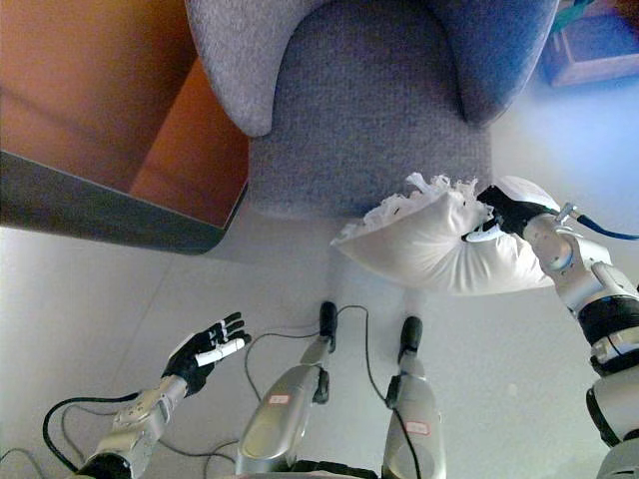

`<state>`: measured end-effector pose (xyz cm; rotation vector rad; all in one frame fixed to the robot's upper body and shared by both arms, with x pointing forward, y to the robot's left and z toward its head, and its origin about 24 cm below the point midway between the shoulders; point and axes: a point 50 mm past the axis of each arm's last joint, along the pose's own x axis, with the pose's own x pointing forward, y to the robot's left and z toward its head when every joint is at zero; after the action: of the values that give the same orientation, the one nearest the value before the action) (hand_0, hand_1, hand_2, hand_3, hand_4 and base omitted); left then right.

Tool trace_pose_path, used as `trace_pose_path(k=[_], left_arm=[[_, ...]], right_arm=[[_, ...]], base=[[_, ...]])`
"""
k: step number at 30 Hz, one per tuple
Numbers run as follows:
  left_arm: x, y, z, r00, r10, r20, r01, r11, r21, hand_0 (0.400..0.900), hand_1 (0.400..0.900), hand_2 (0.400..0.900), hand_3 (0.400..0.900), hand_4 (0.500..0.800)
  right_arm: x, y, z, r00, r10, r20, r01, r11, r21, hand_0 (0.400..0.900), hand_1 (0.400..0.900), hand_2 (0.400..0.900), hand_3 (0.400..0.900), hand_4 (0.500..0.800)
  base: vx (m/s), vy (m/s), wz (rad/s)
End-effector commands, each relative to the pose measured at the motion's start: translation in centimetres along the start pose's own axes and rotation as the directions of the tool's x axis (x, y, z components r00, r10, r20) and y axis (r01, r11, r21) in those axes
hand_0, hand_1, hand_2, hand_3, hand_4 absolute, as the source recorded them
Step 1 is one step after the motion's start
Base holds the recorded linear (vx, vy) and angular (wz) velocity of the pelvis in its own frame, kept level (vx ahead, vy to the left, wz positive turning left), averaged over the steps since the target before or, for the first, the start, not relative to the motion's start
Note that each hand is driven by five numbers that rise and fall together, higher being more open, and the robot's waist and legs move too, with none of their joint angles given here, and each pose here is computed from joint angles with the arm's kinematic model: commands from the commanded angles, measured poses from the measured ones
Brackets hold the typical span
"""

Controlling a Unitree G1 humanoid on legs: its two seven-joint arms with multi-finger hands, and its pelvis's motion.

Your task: Pick up the pillow and put it on the sofa.

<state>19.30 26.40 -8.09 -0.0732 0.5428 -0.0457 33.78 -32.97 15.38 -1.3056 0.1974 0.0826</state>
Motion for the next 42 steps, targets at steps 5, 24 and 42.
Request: trace_pose_path(k=[5, 24, 42], left_arm=[[-2.8, 2.1, -3.8, 0.985, 0.069, -0.159, -0.062, 0.997, 0.046, 0.9, 0.9, 0.9, 0.9, 0.8], [-6.7, 4.2, -8.4, 0.912, 0.157, -0.379, -0.118, 0.985, 0.126, 0.9, 0.9, 0.9, 0.9, 0.8], [-8.1, 4.3, -9.9, 0.884, 0.217, -0.415, -0.189, 0.976, 0.106, 0.9, 0.9, 0.9, 0.9, 0.8]], right_arm=[[-1.9, -5.6, 1.6, 0.982, -0.085, 0.166, 0.084, 0.996, 0.01, 0.4, 0.4, 0.4, 0.4, 0.5], [-1.3, -15.4, 4.9, 0.982, -0.151, 0.118, 0.134, 0.981, 0.139, 0.4, 0.4, 0.4, 0.4, 0.5], [-1.6, -20.3, 5.8, 0.931, -0.32, -0.175, 0.348, 0.923, 0.163, 0.4, 0.4, 0.4, 0.4, 0.5]], base=[[0.145, 0.021, 0.09], [0.126, 0.001, 0.16], [0.06, 0.027, 0.13]])
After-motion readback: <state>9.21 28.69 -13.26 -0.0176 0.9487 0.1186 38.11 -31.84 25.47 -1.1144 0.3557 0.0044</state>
